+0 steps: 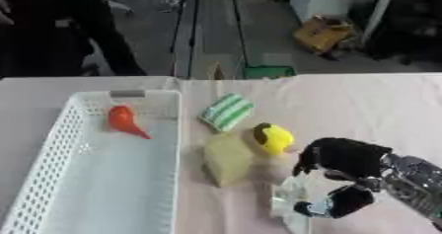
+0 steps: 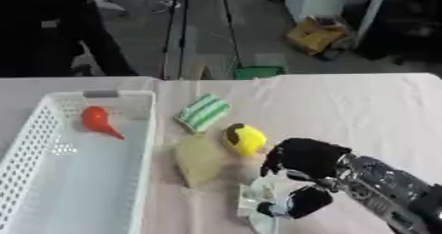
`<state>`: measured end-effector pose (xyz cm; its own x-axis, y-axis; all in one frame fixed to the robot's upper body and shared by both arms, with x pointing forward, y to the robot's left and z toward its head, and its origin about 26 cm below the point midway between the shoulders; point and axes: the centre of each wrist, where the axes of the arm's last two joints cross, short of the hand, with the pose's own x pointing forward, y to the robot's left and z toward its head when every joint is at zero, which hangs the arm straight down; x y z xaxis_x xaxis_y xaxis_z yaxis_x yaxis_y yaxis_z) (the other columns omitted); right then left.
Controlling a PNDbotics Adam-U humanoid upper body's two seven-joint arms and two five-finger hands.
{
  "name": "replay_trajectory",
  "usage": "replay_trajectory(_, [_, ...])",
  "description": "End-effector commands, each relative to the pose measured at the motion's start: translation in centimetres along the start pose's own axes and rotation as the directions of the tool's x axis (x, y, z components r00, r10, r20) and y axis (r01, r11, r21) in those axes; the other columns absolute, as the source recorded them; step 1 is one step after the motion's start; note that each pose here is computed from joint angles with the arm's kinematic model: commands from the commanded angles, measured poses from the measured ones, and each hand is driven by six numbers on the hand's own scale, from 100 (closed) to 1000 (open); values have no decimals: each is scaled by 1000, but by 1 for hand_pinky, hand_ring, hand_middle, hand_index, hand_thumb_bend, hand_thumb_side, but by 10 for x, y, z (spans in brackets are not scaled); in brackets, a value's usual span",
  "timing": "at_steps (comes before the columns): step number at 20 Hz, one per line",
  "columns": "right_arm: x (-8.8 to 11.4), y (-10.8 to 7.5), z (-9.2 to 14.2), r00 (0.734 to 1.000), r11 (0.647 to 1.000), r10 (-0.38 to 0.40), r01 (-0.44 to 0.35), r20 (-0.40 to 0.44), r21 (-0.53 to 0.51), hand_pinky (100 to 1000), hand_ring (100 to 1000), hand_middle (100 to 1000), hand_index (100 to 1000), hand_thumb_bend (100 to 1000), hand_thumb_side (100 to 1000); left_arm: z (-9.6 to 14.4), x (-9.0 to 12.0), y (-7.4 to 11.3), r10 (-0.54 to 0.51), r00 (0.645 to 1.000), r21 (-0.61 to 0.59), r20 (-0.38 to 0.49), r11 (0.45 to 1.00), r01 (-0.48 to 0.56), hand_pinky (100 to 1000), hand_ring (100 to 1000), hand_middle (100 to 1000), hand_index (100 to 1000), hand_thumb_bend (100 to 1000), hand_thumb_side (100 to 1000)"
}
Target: Pick up objects on the table and place them in the box.
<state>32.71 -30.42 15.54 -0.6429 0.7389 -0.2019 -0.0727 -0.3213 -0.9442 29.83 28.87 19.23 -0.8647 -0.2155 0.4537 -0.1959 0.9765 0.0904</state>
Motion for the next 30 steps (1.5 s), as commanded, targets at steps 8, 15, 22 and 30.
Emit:
replay_trajectory(8, [-7,0,2,1000,1000,22,-22,-16,16,849,787,565,752,507,889,-5,4,-1,7,1000,0,25,1000,-7,1000,933,937,929,100,1000])
replay_trajectory(15, [-11,3,1,999,1000,15,-14,-28,15,849,783,530,718,483,879,-5,4,-2,9,1000,-2,24,1000,-9,1000,933,939,929,100,1000])
replay_trajectory(22, [-14,7,-1,999,1000,4,-4,-38,12,848,779,508,693,444,889,-5,4,-2,10,1000,-1,23,1000,-10,1000,933,940,929,100,1000])
replay_trajectory(30, [-16,9,-3,999,1000,-10,10,-51,2,848,776,498,683,427,900,-5,4,-2,12,1000,-2,21,1000,-12,1000,933,941,930,100,1000])
